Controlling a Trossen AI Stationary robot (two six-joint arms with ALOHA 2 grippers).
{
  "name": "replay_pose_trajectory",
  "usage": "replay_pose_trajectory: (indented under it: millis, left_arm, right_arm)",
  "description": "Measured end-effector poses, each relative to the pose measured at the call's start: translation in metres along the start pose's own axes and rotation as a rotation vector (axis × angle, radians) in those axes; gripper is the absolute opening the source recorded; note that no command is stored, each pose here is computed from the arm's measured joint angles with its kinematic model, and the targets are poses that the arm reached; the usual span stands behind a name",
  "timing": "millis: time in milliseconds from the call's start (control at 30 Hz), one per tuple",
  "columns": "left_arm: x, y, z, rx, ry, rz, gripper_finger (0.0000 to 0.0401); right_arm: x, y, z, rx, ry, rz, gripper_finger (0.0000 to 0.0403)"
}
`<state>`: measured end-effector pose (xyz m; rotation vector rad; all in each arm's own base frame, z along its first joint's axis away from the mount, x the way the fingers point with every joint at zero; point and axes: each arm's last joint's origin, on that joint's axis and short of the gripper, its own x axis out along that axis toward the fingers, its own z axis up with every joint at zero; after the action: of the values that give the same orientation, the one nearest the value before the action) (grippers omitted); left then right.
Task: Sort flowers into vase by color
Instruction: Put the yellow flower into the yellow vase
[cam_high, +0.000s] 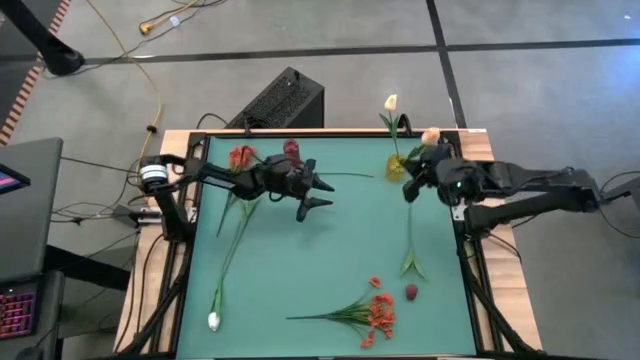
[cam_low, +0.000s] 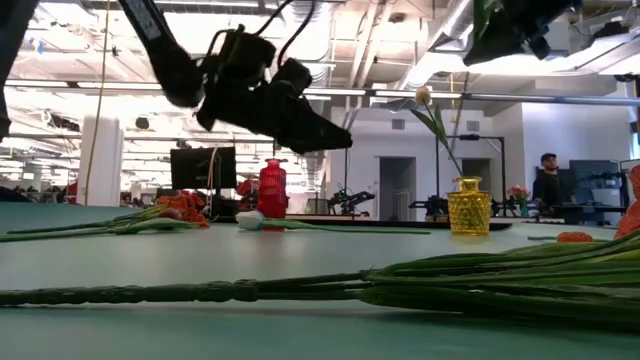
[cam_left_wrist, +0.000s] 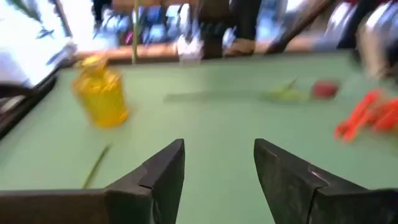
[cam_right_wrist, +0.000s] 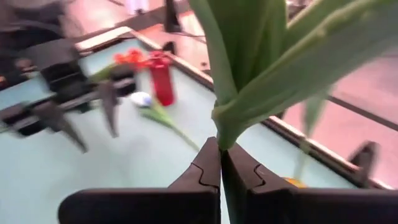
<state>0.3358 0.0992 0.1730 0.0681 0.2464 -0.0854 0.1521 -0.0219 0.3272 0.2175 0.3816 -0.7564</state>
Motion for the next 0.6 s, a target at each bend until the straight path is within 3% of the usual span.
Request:
replay_pose_trajectory:
  millis: [133,333,600]
  left_arm:
    - [-0.004,-0.007,0.012,0.092,0.149,0.132,0.0181]
    - [-0.014,-0.011,0.023,0.105,0.174,0.24,0.0181]
    - [-0.016,-0.011,0.021,0.1,0.204,0.26,0.018]
  right_arm:
    - [-0.001,-0.015,0.008,0.014,0.042,-0.065,0.0027]
    - [0.007,-0.032,0.012,-0.002,0.092,-0.117,0.0027]
    - [0.011,-0.045,0.015,0.018,0.094,-0.166,0.0027]
